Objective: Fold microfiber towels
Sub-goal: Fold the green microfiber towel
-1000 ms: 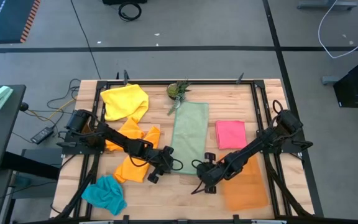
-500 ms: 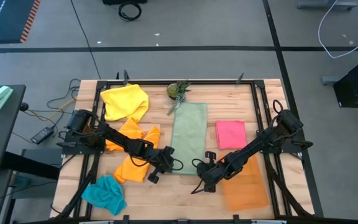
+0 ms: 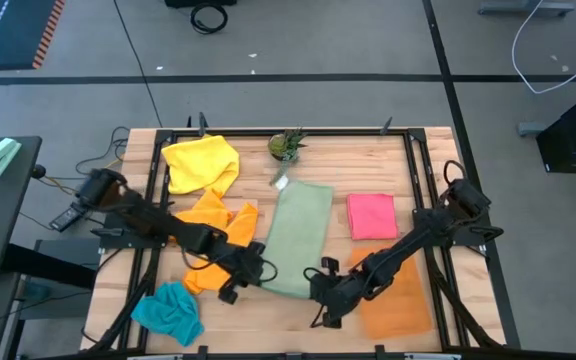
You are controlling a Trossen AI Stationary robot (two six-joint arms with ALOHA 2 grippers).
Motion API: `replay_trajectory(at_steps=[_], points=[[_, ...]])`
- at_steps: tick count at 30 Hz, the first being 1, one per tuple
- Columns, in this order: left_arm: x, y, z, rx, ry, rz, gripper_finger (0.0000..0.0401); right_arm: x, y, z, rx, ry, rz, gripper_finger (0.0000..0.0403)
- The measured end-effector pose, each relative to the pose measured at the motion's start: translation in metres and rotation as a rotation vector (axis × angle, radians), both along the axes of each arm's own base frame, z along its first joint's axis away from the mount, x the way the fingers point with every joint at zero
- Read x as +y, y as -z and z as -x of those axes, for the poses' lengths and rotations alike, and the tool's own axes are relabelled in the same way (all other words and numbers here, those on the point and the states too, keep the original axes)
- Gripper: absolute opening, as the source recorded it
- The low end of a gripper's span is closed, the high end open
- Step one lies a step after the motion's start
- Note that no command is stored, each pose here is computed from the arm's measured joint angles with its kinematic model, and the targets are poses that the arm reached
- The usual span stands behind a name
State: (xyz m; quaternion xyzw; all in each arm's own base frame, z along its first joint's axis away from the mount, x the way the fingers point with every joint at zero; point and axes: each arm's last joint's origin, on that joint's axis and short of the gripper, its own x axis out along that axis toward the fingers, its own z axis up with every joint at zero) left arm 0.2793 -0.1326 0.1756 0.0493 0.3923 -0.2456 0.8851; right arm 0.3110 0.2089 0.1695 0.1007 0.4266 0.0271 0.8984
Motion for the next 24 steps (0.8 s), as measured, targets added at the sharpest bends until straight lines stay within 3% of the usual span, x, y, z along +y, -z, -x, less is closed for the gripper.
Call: replay_trajectory(at_steps=[6, 10, 15, 19, 24], points=[[-0.027, -0.035, 0.025, -0.07, 0.048, 0.122, 0.0009, 0.033, -0.042, -0.005, -0.103, -0.029, -0.119, 0.0002], [-0.03, -0.059, 0.039, -0.146, 0.053, 0.163, 0.0009, 0.045, -0.072, -0.008, -0.142, -0.037, -0.117, 0.0001], [-0.01, -0.067, 0.043, -0.197, -0.08, 0.012, 0.0013, 0.026, -0.082, -0.012, -0.075, 0.077, 0.04, 0.0001], [0.022, -0.053, 0.032, -0.1, -0.217, -0.13, 0.0008, -0.015, -0.068, -0.022, 0.055, 0.229, 0.129, 0.0001], [0.064, -0.027, 0.011, -0.024, -0.32, -0.232, 0.0015, -0.066, -0.047, -0.032, 0.174, 0.361, 0.178, 0.0001]])
